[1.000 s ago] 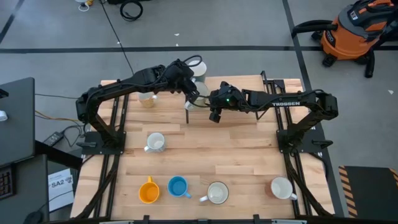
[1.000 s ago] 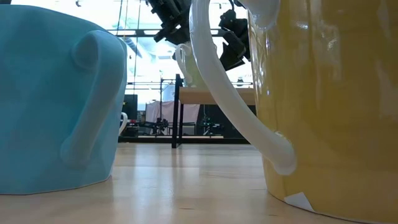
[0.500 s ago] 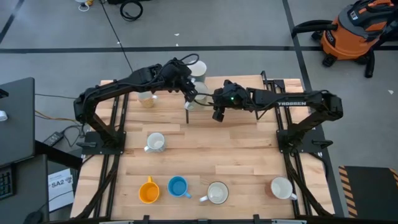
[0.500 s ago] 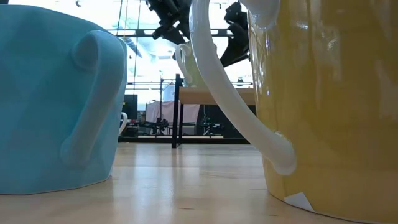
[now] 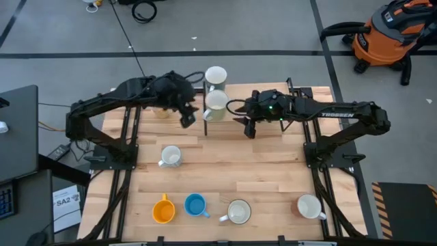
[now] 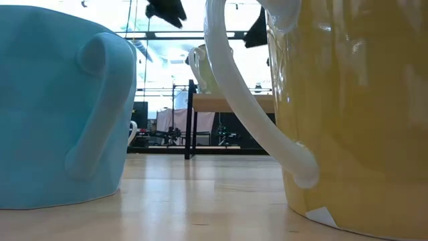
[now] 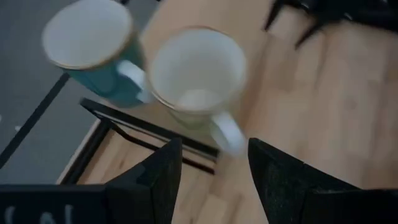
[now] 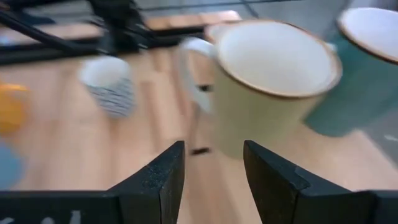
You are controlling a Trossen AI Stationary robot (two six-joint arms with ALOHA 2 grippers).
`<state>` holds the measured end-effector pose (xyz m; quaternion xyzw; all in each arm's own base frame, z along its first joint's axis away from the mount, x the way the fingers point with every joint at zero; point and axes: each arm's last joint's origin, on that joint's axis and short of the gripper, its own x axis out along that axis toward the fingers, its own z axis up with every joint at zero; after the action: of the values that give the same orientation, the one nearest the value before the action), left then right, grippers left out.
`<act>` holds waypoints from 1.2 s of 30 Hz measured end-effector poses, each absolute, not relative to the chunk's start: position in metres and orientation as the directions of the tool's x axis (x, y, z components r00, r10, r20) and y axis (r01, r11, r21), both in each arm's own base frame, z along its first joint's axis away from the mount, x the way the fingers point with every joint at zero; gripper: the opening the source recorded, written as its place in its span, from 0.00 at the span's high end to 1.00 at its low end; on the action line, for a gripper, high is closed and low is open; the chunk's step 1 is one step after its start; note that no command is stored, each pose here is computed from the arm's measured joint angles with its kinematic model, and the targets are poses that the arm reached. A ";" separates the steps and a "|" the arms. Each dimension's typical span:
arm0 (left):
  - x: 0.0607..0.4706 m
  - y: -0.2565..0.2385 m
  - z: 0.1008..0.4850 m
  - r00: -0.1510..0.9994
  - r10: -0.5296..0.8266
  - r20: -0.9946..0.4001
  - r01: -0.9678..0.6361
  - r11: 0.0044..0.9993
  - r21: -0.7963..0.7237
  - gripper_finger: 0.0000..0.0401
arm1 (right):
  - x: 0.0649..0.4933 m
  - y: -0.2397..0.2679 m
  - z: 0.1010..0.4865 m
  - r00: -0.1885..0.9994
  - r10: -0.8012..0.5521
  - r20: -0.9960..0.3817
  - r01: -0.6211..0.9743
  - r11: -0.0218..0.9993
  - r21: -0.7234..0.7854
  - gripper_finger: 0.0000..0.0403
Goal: Place coffee mugs
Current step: Put the right yellow mug on the shelf
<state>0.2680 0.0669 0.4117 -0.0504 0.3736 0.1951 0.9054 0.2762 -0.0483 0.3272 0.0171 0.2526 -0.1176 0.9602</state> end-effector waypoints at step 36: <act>0.237 -0.042 0.292 0.816 0.020 -0.578 -0.049 0.998 -0.034 0.52 | 0.249 0.114 0.337 0.805 0.389 -0.448 -0.071 0.813 0.578 0.58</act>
<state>0.2369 -0.0418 0.2920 -0.0235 0.3030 0.0181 0.9525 0.2487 0.1136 0.3371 0.2782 0.2851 0.1266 0.9085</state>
